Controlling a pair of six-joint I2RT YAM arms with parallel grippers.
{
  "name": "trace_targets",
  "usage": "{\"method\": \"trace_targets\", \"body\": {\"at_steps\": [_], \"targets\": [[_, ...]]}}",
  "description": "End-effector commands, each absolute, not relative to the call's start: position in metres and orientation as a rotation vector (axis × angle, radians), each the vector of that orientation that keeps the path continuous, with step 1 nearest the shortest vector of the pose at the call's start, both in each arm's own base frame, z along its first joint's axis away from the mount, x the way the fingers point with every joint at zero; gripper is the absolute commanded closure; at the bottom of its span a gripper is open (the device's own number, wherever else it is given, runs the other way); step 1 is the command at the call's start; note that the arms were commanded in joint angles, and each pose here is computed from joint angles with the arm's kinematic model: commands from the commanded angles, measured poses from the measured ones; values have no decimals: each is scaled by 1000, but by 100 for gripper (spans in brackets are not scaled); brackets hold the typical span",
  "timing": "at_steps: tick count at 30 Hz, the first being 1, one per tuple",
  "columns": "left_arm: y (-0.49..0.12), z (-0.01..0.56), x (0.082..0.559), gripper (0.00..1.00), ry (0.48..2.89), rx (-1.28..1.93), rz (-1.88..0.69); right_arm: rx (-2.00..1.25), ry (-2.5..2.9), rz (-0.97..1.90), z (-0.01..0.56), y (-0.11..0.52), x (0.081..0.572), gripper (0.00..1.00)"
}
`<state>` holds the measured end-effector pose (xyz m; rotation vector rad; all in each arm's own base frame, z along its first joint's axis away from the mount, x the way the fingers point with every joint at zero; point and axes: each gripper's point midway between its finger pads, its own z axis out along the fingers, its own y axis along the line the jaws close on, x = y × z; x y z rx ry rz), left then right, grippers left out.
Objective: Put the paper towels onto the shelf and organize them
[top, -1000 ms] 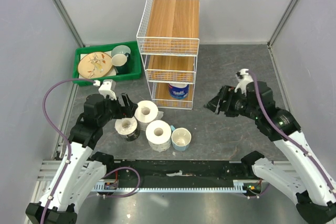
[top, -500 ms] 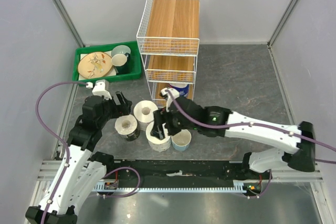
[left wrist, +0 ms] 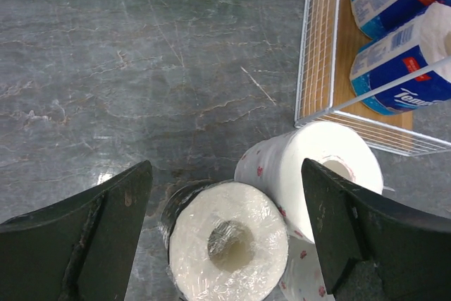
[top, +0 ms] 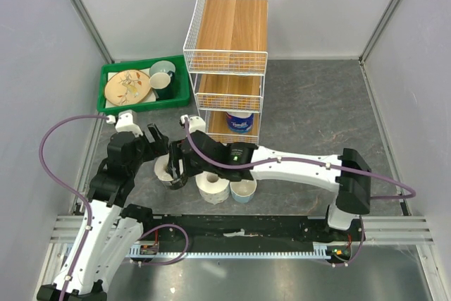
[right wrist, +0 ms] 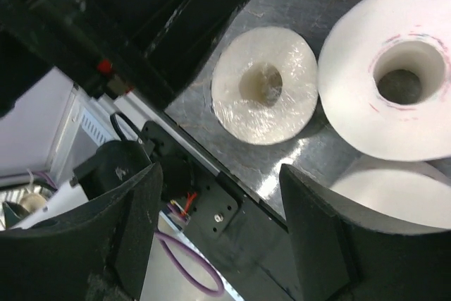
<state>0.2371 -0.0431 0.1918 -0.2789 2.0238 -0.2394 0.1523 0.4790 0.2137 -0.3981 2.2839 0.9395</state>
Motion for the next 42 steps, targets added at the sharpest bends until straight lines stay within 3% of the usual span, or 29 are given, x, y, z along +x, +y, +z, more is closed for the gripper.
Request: {"method": "trace_targets", "body": {"at_steps": [1, 21, 42], "targets": [[-35, 211, 239, 6, 1958, -342, -230, -257, 2252, 983, 224, 502, 165, 26], [-35, 209, 240, 4, 1964, -339, -227, 2, 2362, 803, 149, 495, 177, 25], [-37, 209, 241, 4, 1964, -327, -234, 49, 2414, 721, 104, 503, 181, 28]]}}
